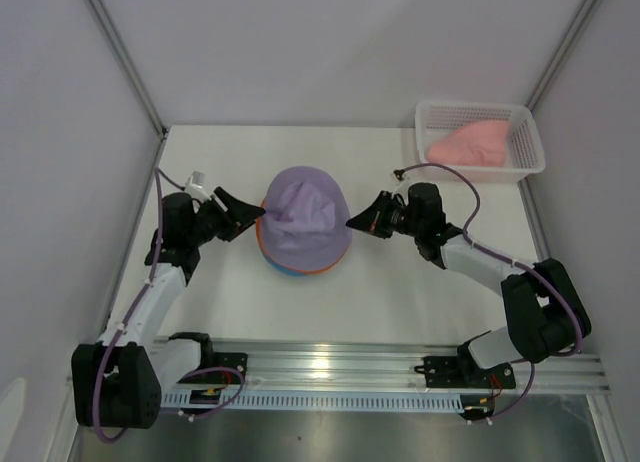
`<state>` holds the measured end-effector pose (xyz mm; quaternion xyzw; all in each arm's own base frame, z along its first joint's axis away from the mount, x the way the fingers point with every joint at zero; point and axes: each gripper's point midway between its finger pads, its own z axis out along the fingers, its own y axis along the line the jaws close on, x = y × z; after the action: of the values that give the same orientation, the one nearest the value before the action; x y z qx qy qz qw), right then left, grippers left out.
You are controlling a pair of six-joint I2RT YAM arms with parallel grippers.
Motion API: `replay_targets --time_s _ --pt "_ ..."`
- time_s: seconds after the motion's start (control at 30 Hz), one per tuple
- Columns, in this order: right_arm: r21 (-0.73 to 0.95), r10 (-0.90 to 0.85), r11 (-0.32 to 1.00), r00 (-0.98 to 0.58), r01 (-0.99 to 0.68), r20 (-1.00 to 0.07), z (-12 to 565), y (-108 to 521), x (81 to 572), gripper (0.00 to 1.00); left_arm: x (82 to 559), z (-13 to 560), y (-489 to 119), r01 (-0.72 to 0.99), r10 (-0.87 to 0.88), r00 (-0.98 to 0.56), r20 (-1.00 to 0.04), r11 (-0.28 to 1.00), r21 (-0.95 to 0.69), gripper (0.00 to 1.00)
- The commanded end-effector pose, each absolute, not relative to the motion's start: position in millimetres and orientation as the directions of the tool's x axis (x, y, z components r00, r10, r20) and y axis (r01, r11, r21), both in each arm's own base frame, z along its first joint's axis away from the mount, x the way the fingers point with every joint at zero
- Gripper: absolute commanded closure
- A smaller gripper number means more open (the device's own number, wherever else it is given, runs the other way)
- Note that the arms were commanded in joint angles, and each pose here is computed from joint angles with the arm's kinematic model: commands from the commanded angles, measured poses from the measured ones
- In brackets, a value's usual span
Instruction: Stack the hats
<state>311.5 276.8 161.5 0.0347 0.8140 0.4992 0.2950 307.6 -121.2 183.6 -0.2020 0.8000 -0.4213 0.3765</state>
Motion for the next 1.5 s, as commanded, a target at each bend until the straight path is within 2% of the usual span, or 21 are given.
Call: replay_targets --time_s 0.0,0.37,0.5,0.57,0.63,0.73,0.87,0.9,1.03,1.47 --pt "0.814 0.34 0.526 -0.817 -0.245 -0.466 151.1 277.0 315.0 1.0 312.6 179.5 -120.0 -0.004 -0.65 -0.629 -0.425 0.55 -0.835 0.41" --pt "0.804 0.324 0.552 -0.832 -0.221 -0.451 132.3 274.9 312.1 1.0 316.4 150.5 -112.6 -0.078 -0.678 -0.625 -0.386 0.546 -0.834 0.46" --pt "0.796 0.32 0.563 -0.83 -0.22 -0.456 130.0 273.9 313.1 1.0 320.5 151.5 -106.4 -0.075 -0.706 -0.609 -0.361 0.504 -0.86 0.47" --pt "0.797 0.318 0.565 -0.834 -0.214 -0.45 127.4 273.8 312.4 1.0 319.1 153.3 -108.3 -0.061 -0.703 -0.614 -0.359 0.495 -0.867 0.46" --pt "0.798 0.321 0.566 -0.836 -0.207 -0.445 126.0 273.2 312.9 1.0 318.5 160.4 -110.0 -0.022 -0.696 -0.61 -0.378 0.493 -0.87 0.38" --pt "0.798 0.322 0.565 -0.834 -0.211 -0.448 129.0 273.9 313.3 1.0 316.2 175.5 -108.7 0.039 -0.692 -0.586 -0.422 0.496 -0.867 0.32" --pt "0.794 0.32 0.568 -0.83 -0.218 -0.457 132.6 273.9 315.7 1.0 312.6 188.5 -116.3 0.108 -0.661 -0.605 -0.444 0.483 -0.869 0.39" --pt "0.795 0.318 0.565 -0.831 -0.22 -0.456 133.5 275.0 315.5 1.0 313.0 186.7 -116.7 0.105 -0.659 -0.612 -0.437 0.48 -0.871 0.44" --pt "0.797 0.32 0.563 -0.832 -0.217 -0.453 133.7 274.9 316.1 1.0 310.1 180.4 -116.5 0.09 -0.658 -0.618 -0.43 0.484 -0.871 0.51" --pt "0.798 0.318 0.564 -0.836 -0.213 -0.448 133.6 275.7 314.7 1.0 312.1 154.4 -120.4 0.069 -0.657 -0.647 -0.386 0.454 -0.889 0.5"
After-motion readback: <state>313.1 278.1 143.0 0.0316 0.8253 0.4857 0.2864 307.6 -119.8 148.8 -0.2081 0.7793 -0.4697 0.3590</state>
